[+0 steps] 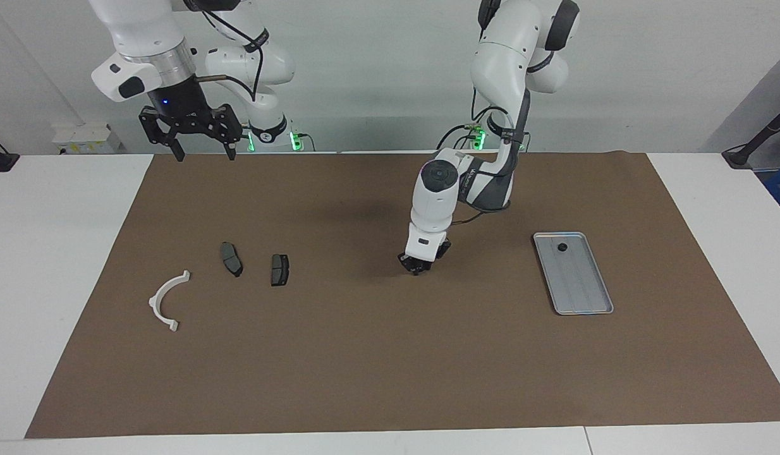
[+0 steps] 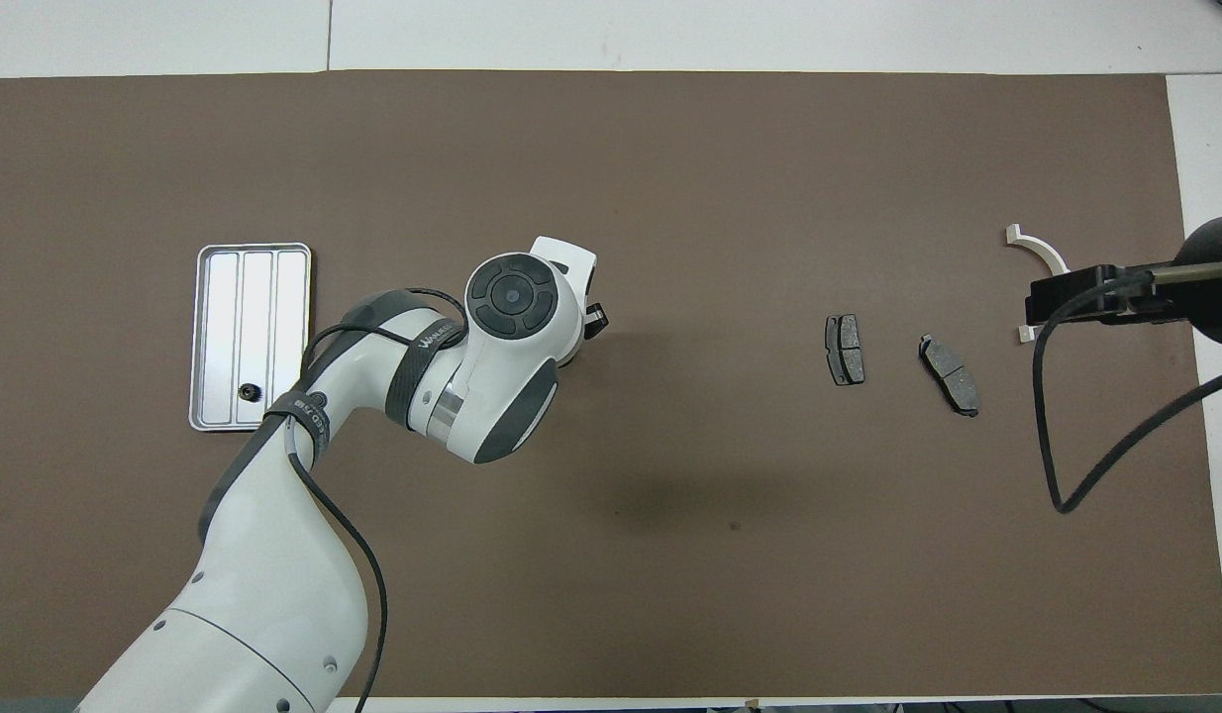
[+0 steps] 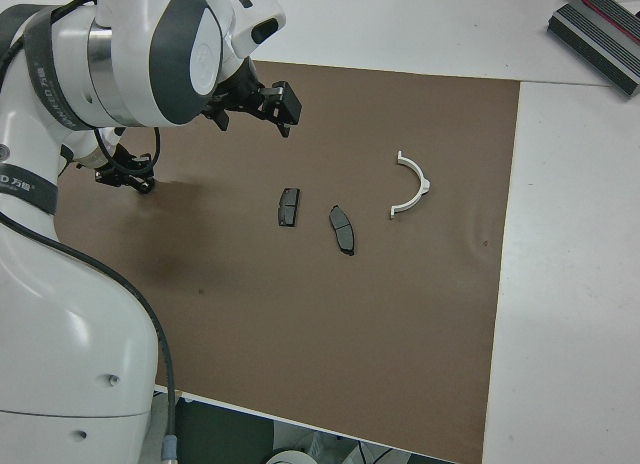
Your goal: Place bearing gear from tray to pile
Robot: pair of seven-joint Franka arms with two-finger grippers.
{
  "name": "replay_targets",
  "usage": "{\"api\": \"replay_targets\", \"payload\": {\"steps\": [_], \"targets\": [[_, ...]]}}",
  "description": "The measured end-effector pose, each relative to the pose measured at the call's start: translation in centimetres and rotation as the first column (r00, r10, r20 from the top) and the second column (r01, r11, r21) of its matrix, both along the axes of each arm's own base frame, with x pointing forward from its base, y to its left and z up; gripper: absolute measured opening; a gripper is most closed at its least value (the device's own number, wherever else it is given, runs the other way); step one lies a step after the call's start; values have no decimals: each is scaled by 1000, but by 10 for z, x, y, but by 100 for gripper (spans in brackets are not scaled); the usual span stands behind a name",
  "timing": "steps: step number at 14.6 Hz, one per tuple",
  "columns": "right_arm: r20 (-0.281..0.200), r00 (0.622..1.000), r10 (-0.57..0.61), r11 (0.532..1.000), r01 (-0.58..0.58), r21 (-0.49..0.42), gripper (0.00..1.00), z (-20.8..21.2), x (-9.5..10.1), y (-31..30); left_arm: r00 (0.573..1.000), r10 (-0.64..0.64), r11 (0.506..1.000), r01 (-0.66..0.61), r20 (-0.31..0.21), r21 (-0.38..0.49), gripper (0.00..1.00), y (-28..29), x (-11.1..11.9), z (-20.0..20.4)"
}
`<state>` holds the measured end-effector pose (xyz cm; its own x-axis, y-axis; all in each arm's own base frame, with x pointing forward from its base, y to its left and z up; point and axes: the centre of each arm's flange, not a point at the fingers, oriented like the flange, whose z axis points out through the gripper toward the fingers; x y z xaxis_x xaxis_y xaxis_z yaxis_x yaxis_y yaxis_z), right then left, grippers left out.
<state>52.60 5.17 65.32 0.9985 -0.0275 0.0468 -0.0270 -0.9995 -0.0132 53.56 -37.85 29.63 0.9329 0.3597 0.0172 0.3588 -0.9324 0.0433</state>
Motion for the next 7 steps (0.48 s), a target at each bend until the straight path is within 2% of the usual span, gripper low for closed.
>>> {"api": "replay_targets", "payload": {"steps": [4,6,7], "targets": [[-5,1000,-11,1000,11,0,100,-2,-3,3,1000,24,1000,-24,18,0,72,16,12,14],[-9,1000,-2,1000,2,-1,100,-3,-5,7,1000,-21,1000,21,19,13,94,54,24,39],[-11,1000,6,1000,-6,-1,100,-4,-5,12,997,-71,997,71,11,22,100,85,27,53]]}}
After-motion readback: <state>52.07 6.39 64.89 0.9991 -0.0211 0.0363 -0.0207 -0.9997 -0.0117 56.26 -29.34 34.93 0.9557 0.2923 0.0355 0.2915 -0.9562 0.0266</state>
